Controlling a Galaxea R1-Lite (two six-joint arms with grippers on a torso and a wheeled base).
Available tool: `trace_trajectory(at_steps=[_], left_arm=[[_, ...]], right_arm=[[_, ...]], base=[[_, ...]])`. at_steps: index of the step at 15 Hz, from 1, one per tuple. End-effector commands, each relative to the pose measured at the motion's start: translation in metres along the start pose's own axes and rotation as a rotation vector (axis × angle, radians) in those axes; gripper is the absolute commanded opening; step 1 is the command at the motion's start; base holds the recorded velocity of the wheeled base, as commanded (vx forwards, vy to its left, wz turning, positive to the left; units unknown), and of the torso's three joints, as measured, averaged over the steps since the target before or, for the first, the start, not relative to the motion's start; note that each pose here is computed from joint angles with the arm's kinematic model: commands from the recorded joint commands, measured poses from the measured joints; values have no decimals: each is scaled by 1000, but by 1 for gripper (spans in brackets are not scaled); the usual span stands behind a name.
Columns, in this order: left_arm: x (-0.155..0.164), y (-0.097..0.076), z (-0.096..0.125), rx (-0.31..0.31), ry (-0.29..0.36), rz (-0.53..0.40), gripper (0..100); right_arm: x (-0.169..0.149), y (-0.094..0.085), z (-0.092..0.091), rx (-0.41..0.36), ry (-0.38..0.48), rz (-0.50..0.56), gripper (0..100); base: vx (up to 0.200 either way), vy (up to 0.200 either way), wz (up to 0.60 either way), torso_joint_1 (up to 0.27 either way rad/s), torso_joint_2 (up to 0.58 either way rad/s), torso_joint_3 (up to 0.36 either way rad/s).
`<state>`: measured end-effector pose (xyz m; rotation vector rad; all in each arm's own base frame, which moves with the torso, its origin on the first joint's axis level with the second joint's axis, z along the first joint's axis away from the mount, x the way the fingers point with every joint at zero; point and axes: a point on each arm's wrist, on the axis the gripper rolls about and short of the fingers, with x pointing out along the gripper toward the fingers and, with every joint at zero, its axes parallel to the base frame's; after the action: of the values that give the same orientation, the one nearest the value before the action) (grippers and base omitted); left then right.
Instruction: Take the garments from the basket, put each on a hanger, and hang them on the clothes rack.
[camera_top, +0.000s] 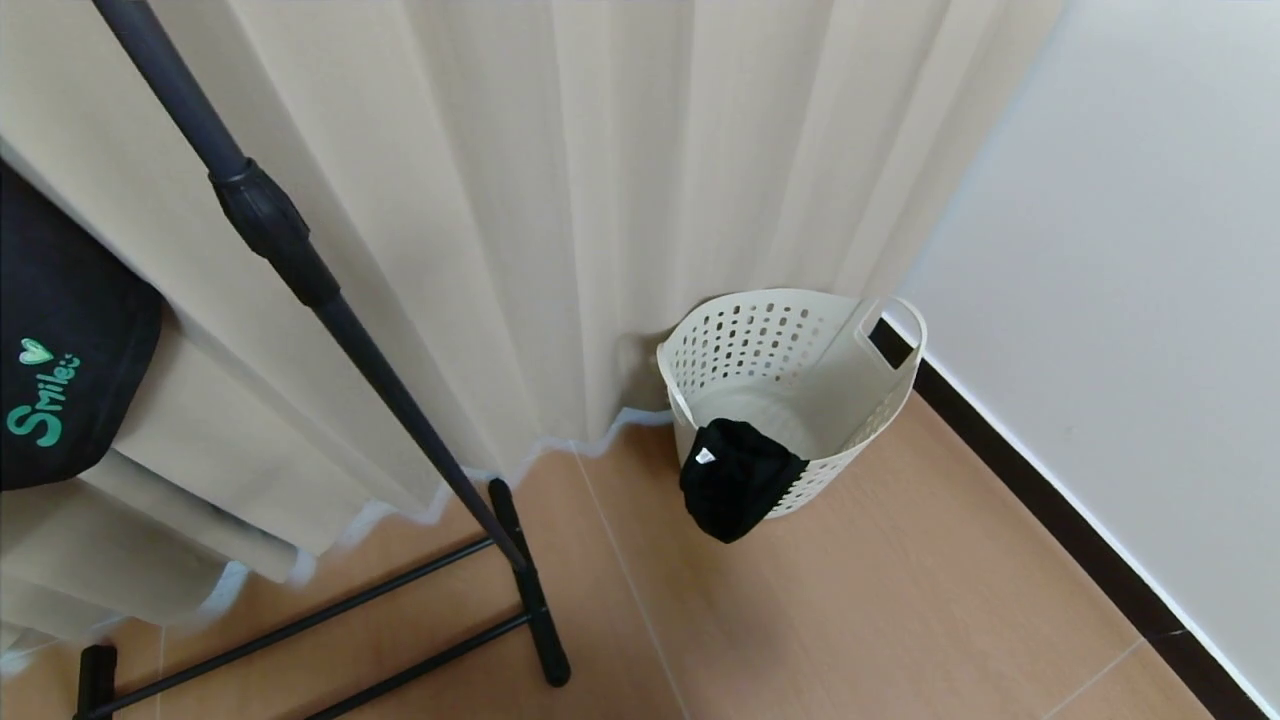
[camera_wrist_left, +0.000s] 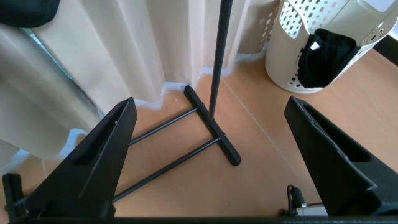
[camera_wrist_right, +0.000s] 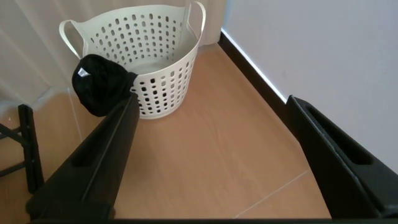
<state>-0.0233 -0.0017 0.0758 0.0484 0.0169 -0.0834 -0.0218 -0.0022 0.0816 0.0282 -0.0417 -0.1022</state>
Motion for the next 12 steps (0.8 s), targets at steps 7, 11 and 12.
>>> trace_trajectory(at_steps=[7,11,12], left_arm=[[0,0,0,0,1,0,100],[0,0,0,0,1,0,100],[0,0,0,0,-1,0,100]], right_arm=[[0,0,0,0,1,0,100],[0,0,0,0,1,0,100],[0,0,0,0,1,0,100]], base=[[0,0,0,0,0,-200],[0,0,0,-1,5,-199],[0,0,0,2,2,-193]])
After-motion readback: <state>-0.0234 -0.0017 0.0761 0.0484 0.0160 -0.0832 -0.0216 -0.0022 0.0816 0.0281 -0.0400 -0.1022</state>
